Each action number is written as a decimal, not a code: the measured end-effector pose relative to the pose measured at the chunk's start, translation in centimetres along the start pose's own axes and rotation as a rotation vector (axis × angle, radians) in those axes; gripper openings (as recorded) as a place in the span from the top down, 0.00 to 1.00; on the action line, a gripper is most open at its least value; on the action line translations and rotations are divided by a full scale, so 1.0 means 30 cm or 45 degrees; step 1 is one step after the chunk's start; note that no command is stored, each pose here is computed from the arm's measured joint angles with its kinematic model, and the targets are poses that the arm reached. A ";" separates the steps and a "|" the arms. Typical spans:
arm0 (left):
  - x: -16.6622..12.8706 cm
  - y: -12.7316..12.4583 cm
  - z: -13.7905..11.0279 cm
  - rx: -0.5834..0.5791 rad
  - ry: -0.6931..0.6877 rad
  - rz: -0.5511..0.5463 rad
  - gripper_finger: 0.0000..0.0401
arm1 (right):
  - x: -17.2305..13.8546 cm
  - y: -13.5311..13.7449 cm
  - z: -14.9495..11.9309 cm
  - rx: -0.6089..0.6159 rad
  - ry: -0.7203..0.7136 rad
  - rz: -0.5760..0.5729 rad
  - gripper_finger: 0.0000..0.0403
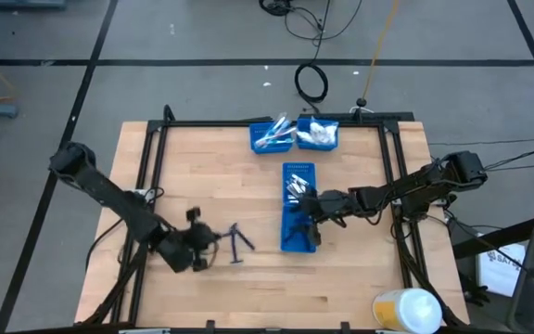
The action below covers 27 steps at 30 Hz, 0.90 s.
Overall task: Pick & Place Travel size toiletries
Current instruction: Put the blue safety razor in the bottom blue bin
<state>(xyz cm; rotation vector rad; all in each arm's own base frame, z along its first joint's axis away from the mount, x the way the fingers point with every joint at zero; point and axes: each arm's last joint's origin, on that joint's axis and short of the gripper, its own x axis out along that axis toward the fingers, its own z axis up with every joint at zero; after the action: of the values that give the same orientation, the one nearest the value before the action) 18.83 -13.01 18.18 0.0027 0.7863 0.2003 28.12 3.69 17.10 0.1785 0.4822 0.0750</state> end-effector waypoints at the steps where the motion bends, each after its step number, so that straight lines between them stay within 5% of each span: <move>1: -0.012 0.013 0.027 0.004 -0.101 0.041 0.98 | 0.000 0.002 0.011 -0.016 -0.041 0.008 0.35; 6: -0.029 0.061 0.146 0.047 -0.460 0.267 0.97 | -0.008 0.022 0.068 -0.093 -0.278 0.061 0.35; 10: 0.006 0.083 0.216 0.064 -0.579 0.327 0.99 | -0.013 0.030 0.098 -0.102 -0.416 0.088 0.35; 27: 0.359 0.082 0.306 0.041 -0.959 -0.075 0.99 | -0.021 0.060 0.112 -0.178 -0.499 0.121 0.35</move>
<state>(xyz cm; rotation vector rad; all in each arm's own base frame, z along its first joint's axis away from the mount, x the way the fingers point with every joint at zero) 32.25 -7.99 17.29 0.0813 0.0384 0.1150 29.07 4.87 20.66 0.0754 0.0766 0.1629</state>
